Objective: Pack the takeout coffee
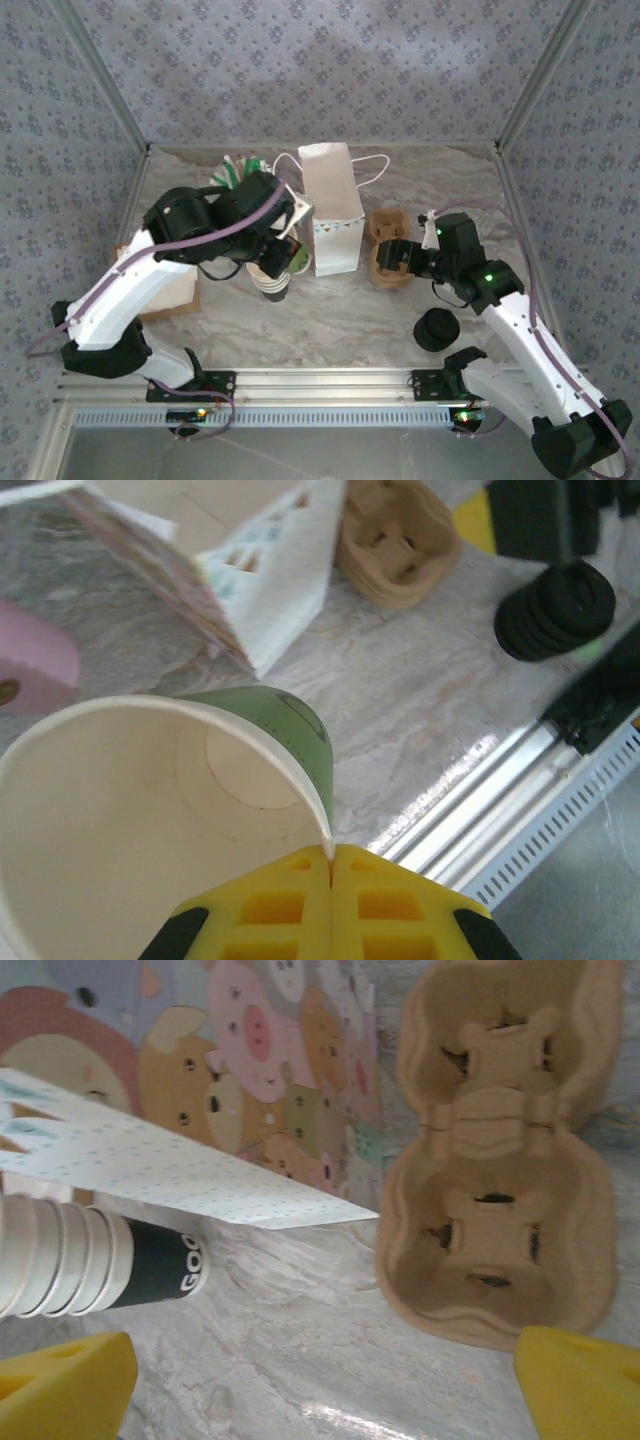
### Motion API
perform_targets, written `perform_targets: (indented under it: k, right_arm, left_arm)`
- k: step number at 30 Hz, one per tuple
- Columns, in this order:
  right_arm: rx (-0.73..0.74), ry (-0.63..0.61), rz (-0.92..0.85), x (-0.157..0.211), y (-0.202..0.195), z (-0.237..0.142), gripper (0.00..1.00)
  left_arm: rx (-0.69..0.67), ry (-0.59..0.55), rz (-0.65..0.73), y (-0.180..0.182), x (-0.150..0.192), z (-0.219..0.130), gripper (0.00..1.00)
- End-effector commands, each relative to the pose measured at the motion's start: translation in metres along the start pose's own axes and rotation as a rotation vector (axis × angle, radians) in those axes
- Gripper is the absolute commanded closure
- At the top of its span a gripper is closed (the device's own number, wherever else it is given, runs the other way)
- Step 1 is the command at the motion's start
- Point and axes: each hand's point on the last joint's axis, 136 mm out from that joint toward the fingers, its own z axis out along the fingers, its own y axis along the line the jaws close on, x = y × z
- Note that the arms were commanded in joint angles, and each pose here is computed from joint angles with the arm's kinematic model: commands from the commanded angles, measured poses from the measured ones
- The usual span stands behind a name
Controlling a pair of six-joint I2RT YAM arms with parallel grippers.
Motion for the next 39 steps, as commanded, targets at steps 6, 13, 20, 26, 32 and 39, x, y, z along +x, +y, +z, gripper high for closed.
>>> perform_targets:
  k: [6,13,20,26,32,39]
  right_arm:
    - [0.209,-0.028,0.043,0.001,-0.045,-0.021,0.0]
    - [0.288,-0.011,0.125,0.01,-0.072,-0.022,0.0]
    - [0.344,-0.009,0.178,0.015,-0.088,-0.024,0.0]
    - [0.386,-0.002,0.219,0.021,-0.101,-0.024,0.0]
    - [0.383,0.001,0.238,0.023,-0.103,-0.022,0.0]
    - [0.384,0.007,0.253,0.026,-0.106,-0.02,0.0]
  left_arm:
    - [0.087,0.123,0.069,-0.054,0.01,0.046,1.0]
    - [0.072,0.232,0.089,-0.08,0.025,0.103,1.0]
    - [0.009,0.335,0.105,-0.092,0.042,0.158,1.0]
    - [-0.004,0.408,0.11,-0.102,0.057,0.194,1.0]
    - [-0.047,0.424,0.123,-0.098,0.064,0.216,1.0]
    - [-0.115,0.378,0.146,-0.085,0.061,0.227,0.96]
